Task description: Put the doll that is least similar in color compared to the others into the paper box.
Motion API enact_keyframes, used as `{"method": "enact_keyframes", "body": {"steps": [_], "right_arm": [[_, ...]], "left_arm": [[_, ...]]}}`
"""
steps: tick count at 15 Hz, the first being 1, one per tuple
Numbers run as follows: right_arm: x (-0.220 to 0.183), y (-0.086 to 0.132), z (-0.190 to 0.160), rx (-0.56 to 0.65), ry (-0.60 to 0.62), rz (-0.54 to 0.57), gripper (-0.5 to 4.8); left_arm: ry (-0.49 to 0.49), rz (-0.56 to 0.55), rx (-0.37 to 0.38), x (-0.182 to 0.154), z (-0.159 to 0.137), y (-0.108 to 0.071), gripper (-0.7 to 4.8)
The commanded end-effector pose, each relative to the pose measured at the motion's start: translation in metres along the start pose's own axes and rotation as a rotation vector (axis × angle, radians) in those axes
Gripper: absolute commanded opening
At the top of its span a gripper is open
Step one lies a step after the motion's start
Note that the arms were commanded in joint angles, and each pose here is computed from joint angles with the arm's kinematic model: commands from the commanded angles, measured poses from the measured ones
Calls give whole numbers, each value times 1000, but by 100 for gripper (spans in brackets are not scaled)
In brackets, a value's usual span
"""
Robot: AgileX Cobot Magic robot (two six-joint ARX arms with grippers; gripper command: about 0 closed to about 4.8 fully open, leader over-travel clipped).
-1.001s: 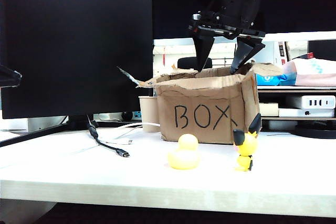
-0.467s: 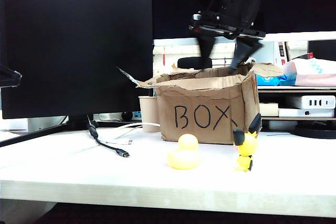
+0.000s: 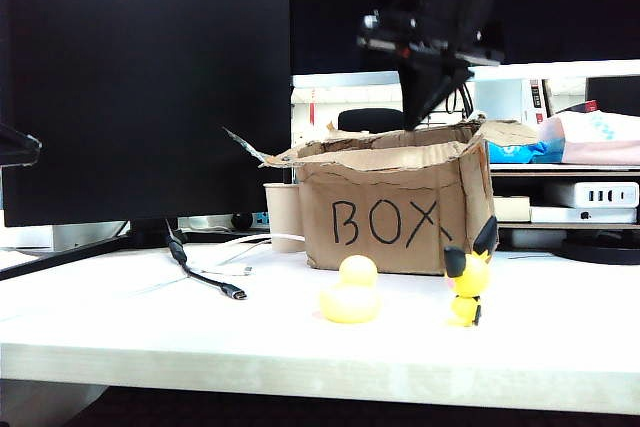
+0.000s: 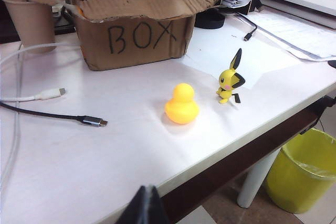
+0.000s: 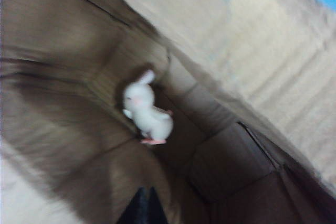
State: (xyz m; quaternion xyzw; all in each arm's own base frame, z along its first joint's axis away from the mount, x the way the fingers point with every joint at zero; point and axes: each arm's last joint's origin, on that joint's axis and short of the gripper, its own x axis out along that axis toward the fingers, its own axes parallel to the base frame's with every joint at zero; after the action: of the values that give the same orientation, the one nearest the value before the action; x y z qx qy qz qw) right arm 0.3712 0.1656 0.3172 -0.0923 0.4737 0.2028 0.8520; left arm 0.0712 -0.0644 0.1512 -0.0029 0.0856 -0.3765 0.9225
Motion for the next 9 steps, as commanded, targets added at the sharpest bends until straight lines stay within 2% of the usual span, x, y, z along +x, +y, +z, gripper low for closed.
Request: {"method": "enact_keyframes", "body": {"steps": [1,3,7,9], "right_arm": [[-30,4,-1,-5,-41,43,-2],[-60,6,-5,-10,-88,74,-2],[-125,10,-17,-28,-274,88,-2],[-143,11,-34,-34,-372,88,-2]], "left_arm": [[15,-1,0,0,-2,0,-5],[15,-1,0,0,-2,0,-5],[15,-1,0,0,-2,0,-5],[15,-1,0,0,-2,0,-5]]}}
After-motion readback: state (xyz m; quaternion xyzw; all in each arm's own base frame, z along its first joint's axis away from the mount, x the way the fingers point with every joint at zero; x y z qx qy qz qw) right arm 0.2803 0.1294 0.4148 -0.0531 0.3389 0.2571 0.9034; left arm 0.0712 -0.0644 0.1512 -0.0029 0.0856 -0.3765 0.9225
